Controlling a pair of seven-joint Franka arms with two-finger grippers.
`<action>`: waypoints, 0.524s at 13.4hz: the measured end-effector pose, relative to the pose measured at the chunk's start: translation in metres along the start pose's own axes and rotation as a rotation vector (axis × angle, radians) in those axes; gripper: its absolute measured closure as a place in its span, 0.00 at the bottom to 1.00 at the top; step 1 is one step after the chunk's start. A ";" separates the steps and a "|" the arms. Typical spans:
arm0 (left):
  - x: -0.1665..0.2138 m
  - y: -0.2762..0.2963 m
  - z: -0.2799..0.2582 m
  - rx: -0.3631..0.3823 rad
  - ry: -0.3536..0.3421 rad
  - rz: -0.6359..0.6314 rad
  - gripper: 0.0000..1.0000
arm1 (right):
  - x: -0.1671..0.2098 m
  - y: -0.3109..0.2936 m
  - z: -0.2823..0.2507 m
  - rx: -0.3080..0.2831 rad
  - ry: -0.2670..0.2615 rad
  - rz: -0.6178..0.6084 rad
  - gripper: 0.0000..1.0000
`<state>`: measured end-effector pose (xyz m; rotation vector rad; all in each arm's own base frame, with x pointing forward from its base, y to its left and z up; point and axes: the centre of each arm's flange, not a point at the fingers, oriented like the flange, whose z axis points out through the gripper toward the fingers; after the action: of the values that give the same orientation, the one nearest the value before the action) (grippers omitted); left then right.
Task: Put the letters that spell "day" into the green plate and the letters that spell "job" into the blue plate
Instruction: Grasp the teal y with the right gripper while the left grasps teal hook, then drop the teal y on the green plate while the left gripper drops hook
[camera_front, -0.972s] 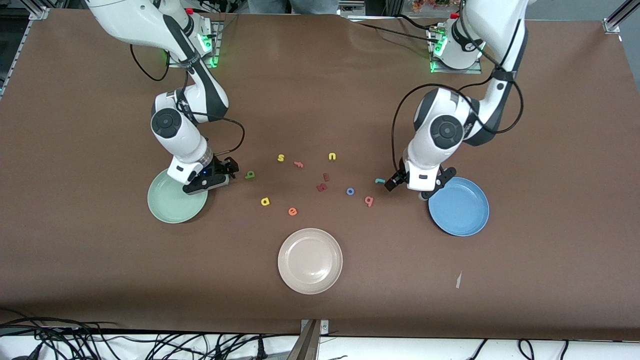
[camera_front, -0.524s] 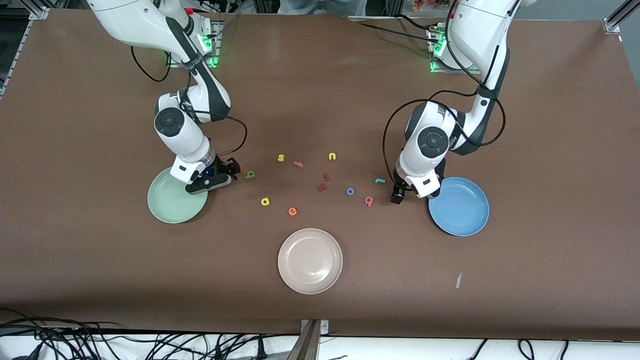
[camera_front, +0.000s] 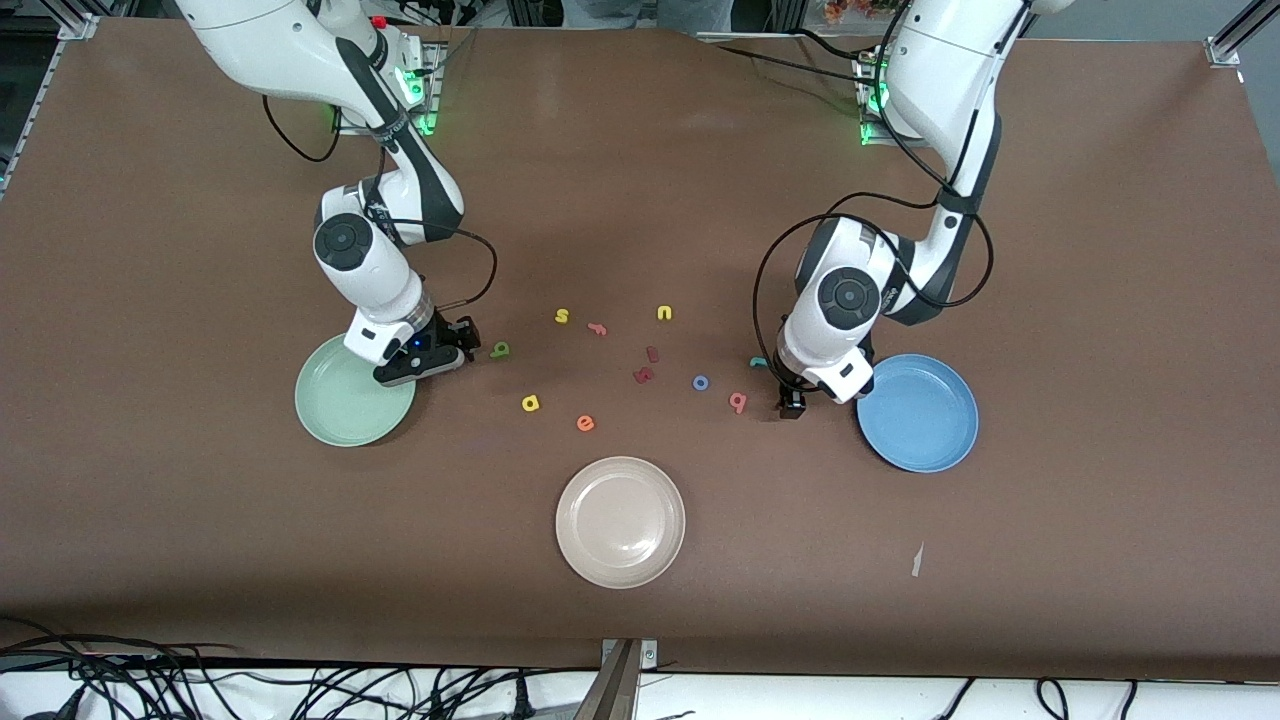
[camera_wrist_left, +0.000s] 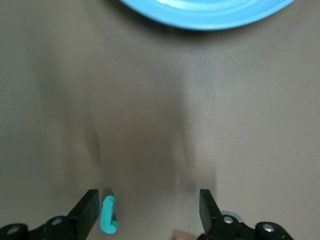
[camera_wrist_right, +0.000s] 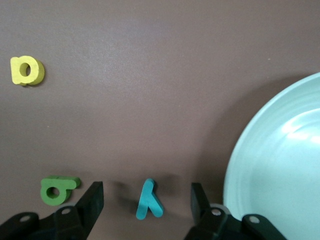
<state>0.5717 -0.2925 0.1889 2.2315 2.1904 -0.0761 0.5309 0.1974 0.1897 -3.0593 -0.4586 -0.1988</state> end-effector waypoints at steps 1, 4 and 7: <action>-0.005 -0.003 0.003 0.004 0.003 0.000 0.11 | 0.000 0.000 0.002 0.000 0.000 0.002 0.25; -0.020 -0.012 0.007 0.010 0.006 -0.015 0.14 | -0.002 0.000 0.005 0.000 0.001 0.004 0.29; -0.023 -0.015 0.013 0.017 0.010 -0.018 0.32 | -0.008 0.001 0.010 -0.001 0.010 0.005 0.35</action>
<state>0.5560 -0.3160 0.1773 2.2260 2.2234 -0.0843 0.5244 0.1950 0.1785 -3.0584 -0.4506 -0.2139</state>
